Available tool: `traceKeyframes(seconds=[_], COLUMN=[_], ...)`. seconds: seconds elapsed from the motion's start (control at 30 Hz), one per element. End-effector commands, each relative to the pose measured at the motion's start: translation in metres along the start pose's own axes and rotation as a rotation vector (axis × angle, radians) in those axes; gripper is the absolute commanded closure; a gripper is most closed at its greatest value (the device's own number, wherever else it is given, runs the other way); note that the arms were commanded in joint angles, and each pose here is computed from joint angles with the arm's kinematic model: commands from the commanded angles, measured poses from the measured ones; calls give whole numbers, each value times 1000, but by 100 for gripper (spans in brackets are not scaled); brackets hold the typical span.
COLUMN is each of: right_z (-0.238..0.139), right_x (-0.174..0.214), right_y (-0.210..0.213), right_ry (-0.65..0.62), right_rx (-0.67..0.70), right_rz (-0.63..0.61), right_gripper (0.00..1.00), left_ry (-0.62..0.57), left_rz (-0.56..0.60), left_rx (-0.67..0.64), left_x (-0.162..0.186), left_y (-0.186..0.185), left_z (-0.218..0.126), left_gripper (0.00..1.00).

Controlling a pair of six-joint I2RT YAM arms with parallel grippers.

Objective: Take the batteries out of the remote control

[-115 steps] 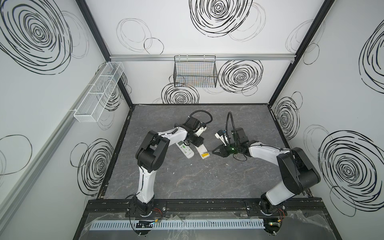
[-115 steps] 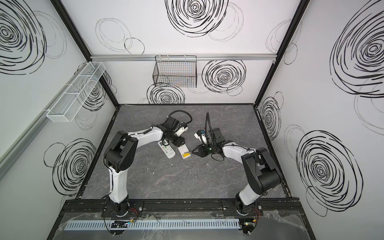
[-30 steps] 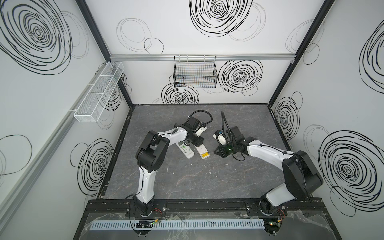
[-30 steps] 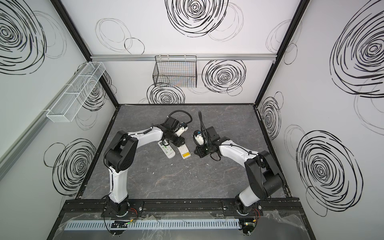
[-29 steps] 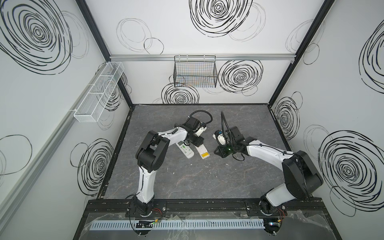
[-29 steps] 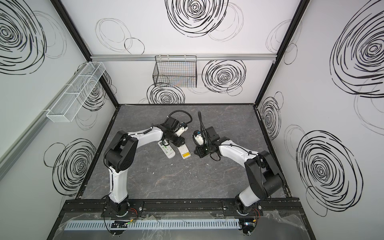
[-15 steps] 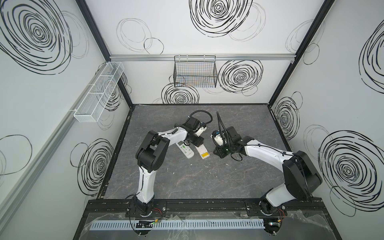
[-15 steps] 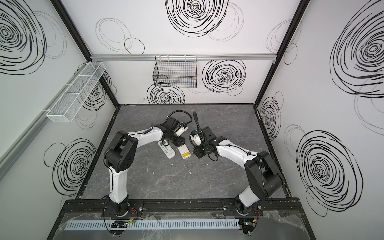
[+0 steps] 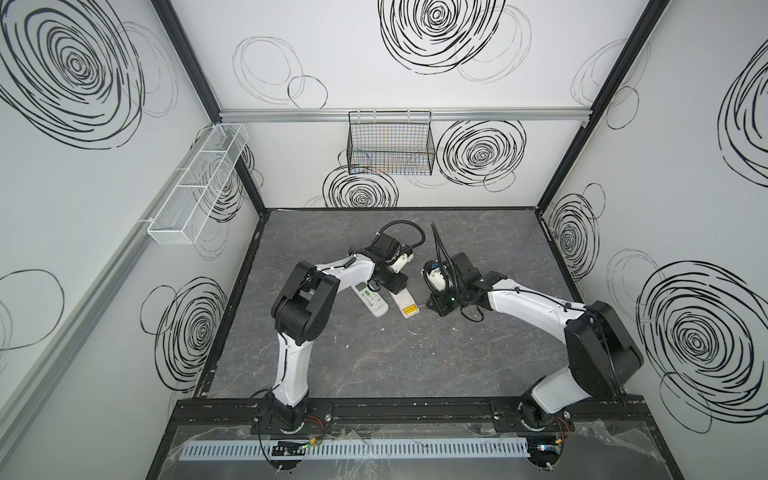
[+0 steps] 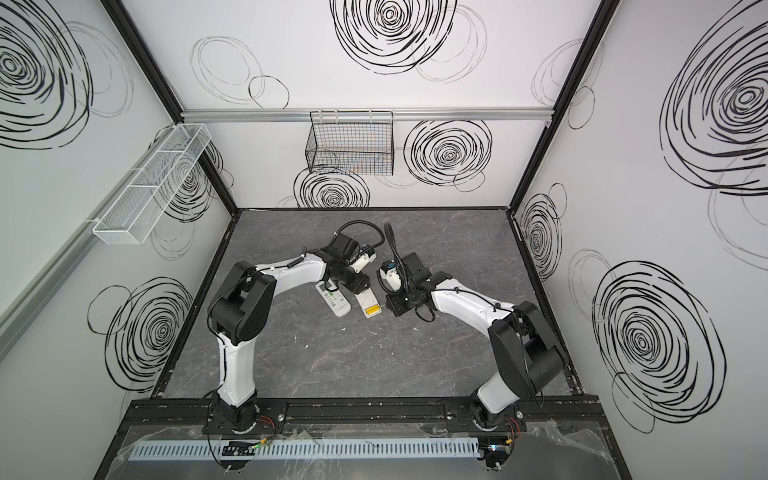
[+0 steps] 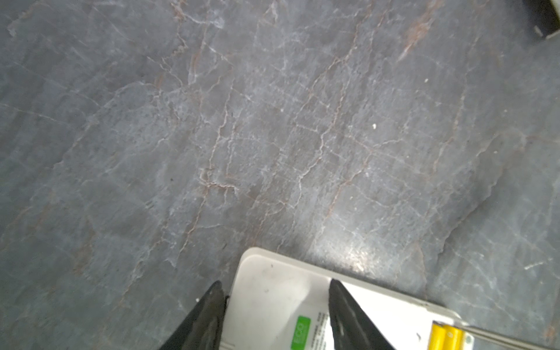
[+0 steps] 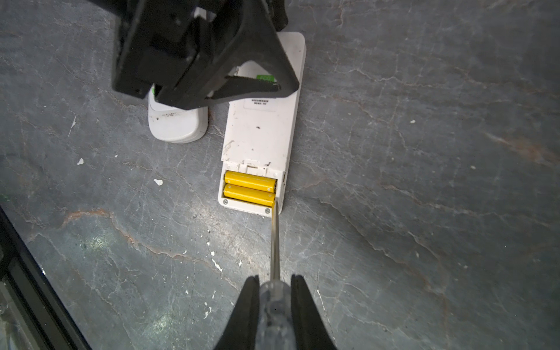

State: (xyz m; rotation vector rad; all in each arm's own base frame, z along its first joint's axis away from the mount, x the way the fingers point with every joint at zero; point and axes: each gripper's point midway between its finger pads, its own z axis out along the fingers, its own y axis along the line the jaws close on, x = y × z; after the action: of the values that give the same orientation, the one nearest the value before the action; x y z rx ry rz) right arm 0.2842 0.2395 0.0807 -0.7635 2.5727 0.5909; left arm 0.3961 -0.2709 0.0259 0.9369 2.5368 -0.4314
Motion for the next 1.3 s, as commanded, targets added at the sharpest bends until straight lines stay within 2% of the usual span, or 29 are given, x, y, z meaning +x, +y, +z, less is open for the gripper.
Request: traceKeyframes(seconds=[0.0, 0.23, 0.67, 0.83, 1.27], right_z=[18, 27, 16, 12, 12], right_x=[28, 37, 20, 15, 12], right_y=[-6, 4, 37, 41, 35], right_ry=[101, 132, 22, 1, -100], right_rx=[-6, -123, -534, -589, -652], right_rz=[46, 78, 220, 245, 402], right_gripper=[100, 100, 100, 100, 100], left_ry=[209, 205, 205, 201, 135], left_rz=[4, 4, 4, 5, -32], left_rx=[76, 74, 71, 70, 51], left_x=[62, 61, 62, 62, 66], left_y=[-26, -25, -25, -25, -16], left_z=[21, 20, 19, 17, -3], left_gripper=[43, 43, 43, 43, 46])
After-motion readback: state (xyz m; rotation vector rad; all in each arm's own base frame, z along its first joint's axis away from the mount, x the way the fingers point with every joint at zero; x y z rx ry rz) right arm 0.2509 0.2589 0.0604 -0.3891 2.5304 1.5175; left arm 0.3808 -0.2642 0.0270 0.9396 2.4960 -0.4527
